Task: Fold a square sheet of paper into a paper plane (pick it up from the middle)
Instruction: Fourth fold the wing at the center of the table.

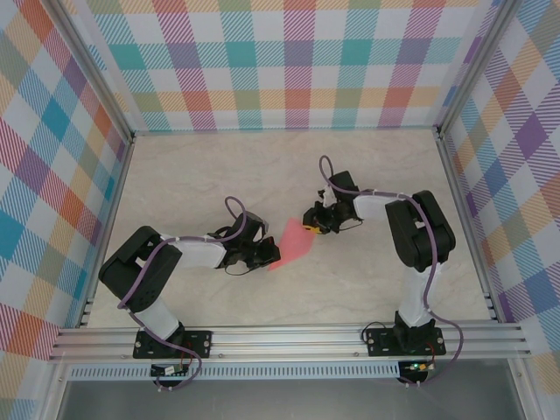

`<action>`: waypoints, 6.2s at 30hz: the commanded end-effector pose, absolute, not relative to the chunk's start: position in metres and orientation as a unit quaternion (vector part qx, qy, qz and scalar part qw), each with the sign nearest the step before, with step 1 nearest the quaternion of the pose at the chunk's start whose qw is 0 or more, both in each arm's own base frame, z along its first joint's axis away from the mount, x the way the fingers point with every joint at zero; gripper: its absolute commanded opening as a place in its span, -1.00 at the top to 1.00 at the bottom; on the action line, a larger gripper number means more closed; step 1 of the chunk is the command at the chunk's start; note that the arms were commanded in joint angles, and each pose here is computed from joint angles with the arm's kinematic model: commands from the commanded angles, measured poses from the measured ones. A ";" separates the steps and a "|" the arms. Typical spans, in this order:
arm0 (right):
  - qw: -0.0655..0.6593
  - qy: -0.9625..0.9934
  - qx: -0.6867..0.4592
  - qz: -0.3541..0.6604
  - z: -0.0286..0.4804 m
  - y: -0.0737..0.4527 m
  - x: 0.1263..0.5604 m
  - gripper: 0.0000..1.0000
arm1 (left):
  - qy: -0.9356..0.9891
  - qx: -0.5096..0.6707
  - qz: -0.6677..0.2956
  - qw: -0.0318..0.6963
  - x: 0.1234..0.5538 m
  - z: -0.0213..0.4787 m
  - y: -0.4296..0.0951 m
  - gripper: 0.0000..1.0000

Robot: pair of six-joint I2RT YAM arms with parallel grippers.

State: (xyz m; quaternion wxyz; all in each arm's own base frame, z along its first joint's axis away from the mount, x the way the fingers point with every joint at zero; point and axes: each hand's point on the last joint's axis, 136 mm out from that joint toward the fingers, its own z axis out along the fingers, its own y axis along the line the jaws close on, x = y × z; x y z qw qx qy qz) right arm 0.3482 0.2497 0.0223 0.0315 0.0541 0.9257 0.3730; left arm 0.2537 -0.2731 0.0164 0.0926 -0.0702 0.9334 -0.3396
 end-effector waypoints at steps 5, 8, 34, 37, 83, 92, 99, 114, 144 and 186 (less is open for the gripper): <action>0.060 0.929 0.056 0.360 0.033 0.231 0.370 0.50 | 0.967 -0.109 -0.229 0.039 0.222 -0.034 -0.224 0.99; 0.071 0.922 0.048 0.376 0.053 0.234 0.369 0.46 | 0.966 -0.109 -0.231 0.040 0.223 -0.033 -0.225 0.99; -0.027 0.925 -0.010 0.380 0.000 0.307 0.276 0.61 | 0.960 -0.104 -0.255 0.043 0.230 -0.021 -0.237 0.97; -0.037 0.933 -0.015 0.356 -0.012 0.298 0.268 0.60 | 0.959 -0.102 -0.263 0.041 0.229 -0.017 -0.240 0.96; -0.049 0.949 -0.007 0.313 -0.016 0.277 0.243 0.60 | 0.917 -0.053 -0.388 0.069 0.238 0.057 -0.300 0.80; -0.052 0.951 -0.006 0.305 -0.019 0.274 0.242 0.59 | 0.946 -0.077 -0.309 0.054 0.233 0.014 -0.269 0.83; -0.052 0.953 -0.007 0.300 -0.021 0.272 0.241 0.59 | 0.954 -0.086 -0.286 0.038 0.214 -0.001 -0.251 0.83; -0.052 0.955 -0.007 0.291 -0.024 0.269 0.241 0.58 | 0.960 -0.086 -0.266 0.034 0.196 -0.001 -0.231 0.82; -0.042 0.950 -0.005 0.309 -0.009 0.280 0.251 0.56 | 0.929 -0.078 -0.352 0.084 0.258 0.038 -0.291 0.81; 0.027 0.942 0.017 0.335 0.001 0.290 0.294 0.52 | 0.967 -0.091 -0.232 0.054 0.224 -0.009 -0.245 0.92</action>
